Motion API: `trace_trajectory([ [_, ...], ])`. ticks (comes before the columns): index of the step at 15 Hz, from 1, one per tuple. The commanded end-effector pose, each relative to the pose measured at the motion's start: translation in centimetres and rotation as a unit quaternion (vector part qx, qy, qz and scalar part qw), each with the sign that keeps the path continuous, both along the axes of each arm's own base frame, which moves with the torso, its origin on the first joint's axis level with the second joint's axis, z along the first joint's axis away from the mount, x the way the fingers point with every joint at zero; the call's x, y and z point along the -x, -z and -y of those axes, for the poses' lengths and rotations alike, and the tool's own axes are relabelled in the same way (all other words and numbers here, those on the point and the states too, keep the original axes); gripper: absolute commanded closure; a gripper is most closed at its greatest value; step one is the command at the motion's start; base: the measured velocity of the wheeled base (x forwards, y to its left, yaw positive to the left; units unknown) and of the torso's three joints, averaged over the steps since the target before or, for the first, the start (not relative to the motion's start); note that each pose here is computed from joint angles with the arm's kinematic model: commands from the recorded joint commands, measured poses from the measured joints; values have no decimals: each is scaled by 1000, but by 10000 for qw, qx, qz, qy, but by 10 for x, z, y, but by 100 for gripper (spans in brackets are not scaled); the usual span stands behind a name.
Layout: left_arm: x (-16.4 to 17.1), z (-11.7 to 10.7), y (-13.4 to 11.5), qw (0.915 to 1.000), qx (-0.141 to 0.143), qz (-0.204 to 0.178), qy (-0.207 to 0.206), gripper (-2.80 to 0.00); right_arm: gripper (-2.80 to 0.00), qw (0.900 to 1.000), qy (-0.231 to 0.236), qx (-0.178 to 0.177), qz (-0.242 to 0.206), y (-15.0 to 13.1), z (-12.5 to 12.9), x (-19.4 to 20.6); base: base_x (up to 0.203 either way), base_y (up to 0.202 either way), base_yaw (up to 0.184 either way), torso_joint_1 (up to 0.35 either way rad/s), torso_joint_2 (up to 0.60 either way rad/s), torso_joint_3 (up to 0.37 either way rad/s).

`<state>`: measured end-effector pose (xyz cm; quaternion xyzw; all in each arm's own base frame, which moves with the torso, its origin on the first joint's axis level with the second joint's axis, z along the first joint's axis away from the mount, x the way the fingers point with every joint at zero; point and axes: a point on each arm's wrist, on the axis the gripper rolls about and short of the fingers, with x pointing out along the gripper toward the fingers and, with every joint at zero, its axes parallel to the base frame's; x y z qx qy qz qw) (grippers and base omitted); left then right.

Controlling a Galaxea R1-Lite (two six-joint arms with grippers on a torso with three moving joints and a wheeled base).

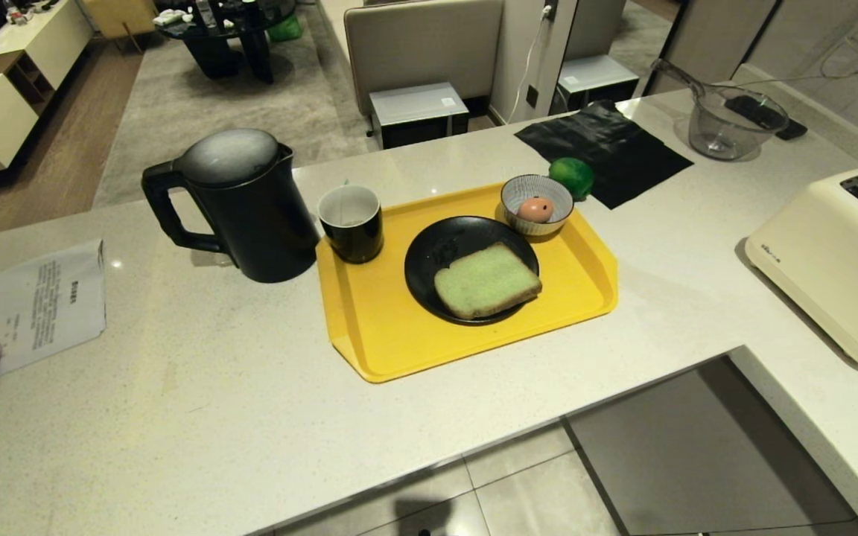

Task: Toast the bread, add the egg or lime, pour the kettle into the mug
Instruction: Pick up the kettle

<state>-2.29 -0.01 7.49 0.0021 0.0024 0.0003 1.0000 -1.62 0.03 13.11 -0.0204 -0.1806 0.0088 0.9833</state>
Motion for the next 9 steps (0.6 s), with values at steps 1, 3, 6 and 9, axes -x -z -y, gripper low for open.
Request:
trace_trajectory([
  [1,0,0,0,10000,-2,-6,2,0,0,9999,-44,16,115,3,0,2,0,0,0,0,0,0],
  [3,0,0,0,10000,-2,-6,-4,0,0,9995,-92,39,313,8,0,9,0,0,0,0,0,0],
  [6,0,0,0,10000,-2,-6,-4,0,0,9996,-143,-25,223,20,-1,13,0,0,0,0,0,0],
  [9,0,0,0,10000,-2,-6,1,0,0,9995,-181,-44,239,19,-1,13,0,0,0,0,0,0],
])
